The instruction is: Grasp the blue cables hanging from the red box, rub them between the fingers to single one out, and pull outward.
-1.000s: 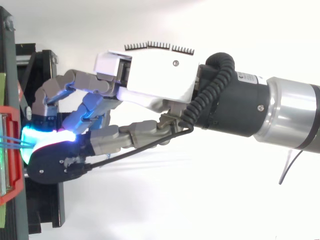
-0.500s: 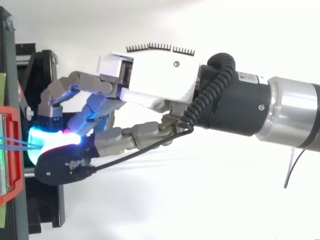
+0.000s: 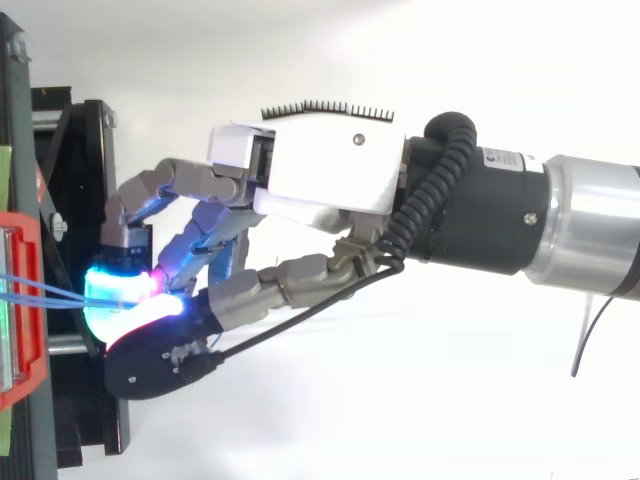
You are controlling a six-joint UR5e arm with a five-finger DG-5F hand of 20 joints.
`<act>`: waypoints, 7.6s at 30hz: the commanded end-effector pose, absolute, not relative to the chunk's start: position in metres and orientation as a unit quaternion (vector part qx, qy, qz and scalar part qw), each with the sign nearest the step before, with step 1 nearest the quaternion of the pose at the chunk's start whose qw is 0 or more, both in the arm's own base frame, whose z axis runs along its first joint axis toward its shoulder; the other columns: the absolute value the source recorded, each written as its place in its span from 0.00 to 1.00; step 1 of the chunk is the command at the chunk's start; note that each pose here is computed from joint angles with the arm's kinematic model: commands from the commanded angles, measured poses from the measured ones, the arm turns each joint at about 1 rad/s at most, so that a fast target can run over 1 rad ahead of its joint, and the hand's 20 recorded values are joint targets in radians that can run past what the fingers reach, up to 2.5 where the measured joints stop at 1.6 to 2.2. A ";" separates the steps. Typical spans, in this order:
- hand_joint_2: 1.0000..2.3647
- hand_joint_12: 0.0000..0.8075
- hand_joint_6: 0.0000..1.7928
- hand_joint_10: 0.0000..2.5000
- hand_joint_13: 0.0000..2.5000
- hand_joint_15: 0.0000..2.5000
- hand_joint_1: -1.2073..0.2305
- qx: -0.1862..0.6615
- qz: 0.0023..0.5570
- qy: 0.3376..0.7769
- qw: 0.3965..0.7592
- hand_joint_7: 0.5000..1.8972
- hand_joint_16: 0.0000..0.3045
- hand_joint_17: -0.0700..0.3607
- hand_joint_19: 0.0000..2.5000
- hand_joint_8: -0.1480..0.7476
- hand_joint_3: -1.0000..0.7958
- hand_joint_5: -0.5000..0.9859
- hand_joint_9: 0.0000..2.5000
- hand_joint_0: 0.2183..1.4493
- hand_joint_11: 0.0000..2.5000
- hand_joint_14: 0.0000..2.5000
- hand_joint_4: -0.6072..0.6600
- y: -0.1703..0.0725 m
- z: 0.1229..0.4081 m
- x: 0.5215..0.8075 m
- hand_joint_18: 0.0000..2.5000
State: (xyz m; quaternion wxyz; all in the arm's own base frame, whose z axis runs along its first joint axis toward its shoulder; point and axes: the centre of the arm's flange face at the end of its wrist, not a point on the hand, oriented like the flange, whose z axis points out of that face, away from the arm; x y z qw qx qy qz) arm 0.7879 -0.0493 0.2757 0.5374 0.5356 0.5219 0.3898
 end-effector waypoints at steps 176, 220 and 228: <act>0.00 0.52 0.50 0.01 0.34 0.22 0.16 0.537 0.386 0.521 0.540 0.36 0.19 0.47 0.25 0.52 0.28 0.19 0.31 0.28 0.31 0.01 0.63 -0.064 0.305 0.784 0.39; 0.00 0.49 0.50 0.01 0.36 0.22 0.21 0.540 0.384 0.521 0.538 0.40 0.18 0.45 0.24 0.51 0.28 0.20 0.34 0.50 0.29 0.01 0.50 -0.067 0.307 0.783 0.39; 0.00 0.50 0.50 0.01 0.35 0.22 0.20 0.540 0.383 0.522 0.538 0.38 0.19 0.46 0.25 0.52 0.28 0.20 0.32 0.32 0.30 0.01 0.60 -0.067 0.307 0.783 0.39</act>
